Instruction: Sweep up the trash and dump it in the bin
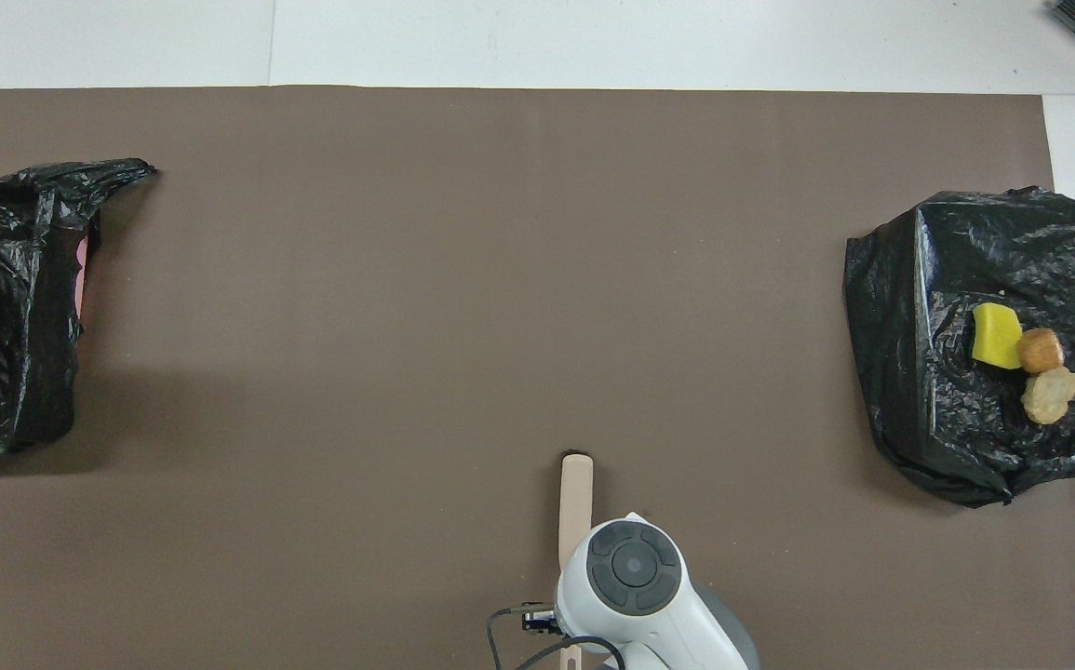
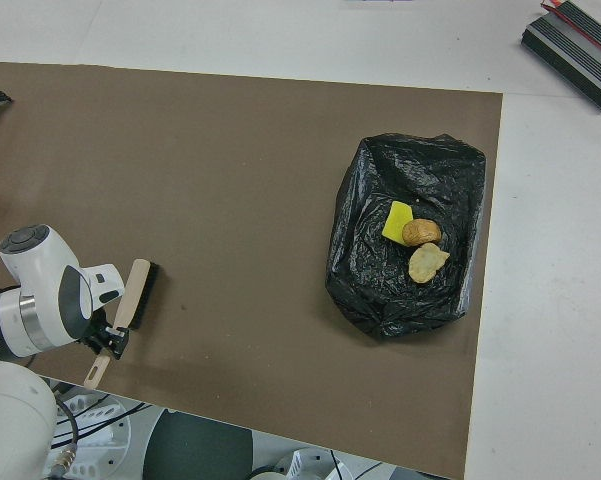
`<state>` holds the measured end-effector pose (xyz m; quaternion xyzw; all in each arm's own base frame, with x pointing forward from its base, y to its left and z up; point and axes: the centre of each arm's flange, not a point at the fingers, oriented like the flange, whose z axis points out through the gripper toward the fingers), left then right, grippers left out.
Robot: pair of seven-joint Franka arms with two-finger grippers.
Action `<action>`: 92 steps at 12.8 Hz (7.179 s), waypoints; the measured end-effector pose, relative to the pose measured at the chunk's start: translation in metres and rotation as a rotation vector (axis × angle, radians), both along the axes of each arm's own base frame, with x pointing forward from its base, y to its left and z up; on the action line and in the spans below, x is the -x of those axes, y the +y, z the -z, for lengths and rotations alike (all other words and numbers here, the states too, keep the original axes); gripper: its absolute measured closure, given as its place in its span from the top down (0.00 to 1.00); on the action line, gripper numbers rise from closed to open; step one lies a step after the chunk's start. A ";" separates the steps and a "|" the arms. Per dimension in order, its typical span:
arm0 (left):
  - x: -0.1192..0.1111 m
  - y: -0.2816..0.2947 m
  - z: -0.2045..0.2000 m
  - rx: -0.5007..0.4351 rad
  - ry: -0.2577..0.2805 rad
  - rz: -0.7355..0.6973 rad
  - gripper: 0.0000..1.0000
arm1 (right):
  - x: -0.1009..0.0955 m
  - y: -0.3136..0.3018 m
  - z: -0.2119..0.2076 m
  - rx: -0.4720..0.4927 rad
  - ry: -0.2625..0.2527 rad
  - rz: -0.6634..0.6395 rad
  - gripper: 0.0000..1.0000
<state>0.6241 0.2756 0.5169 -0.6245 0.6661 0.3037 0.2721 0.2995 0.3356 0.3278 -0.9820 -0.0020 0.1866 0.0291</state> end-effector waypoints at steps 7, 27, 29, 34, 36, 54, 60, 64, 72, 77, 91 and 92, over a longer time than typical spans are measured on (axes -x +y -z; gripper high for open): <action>-0.001 -0.032 -0.050 -0.208 0.013 -0.064 0.31 | -0.064 -0.015 -0.049 -0.038 -0.125 0.048 1.00; 0.022 -0.522 0.068 0.533 -0.471 -0.987 0.31 | -0.200 -0.299 -0.316 0.083 -0.355 0.165 1.00; 0.035 -0.577 0.080 0.579 -0.516 -1.102 0.31 | -0.197 -0.338 -0.325 0.072 -0.343 0.152 1.00; 0.058 -0.668 0.094 0.726 -0.565 -1.352 0.31 | -0.196 -0.368 -0.328 0.087 -0.345 0.184 1.00; 0.068 -0.687 0.099 0.731 -0.556 -1.342 0.31 | -0.196 -0.367 -0.328 0.086 -0.345 0.182 1.00; 0.073 -0.747 0.144 0.719 -0.584 -1.374 0.95 | -0.197 -0.374 -0.324 0.068 -0.339 0.148 1.00; 0.037 -0.624 0.027 0.765 -0.694 -1.440 1.00 | -0.197 -0.374 -0.324 0.068 -0.337 0.148 1.00; 0.041 -0.506 -0.071 0.772 -0.662 -1.361 1.00 | -0.198 -0.363 -0.324 0.060 -0.338 0.125 1.00; 0.110 -0.363 -0.164 0.713 -0.591 -1.346 1.00 | -0.198 -0.369 -0.324 0.056 -0.337 0.134 1.00; 0.097 -0.321 -0.152 0.713 -0.597 -1.351 1.00 | -0.200 -0.372 -0.325 0.059 -0.355 0.125 1.00; 0.081 -0.318 -0.143 0.726 -0.619 -1.351 1.00 | -0.200 -0.375 -0.325 0.078 -0.358 0.114 1.00; 0.081 -0.317 -0.144 0.726 -0.622 -1.353 1.00 | -0.200 -0.375 -0.325 0.078 -0.358 0.114 1.00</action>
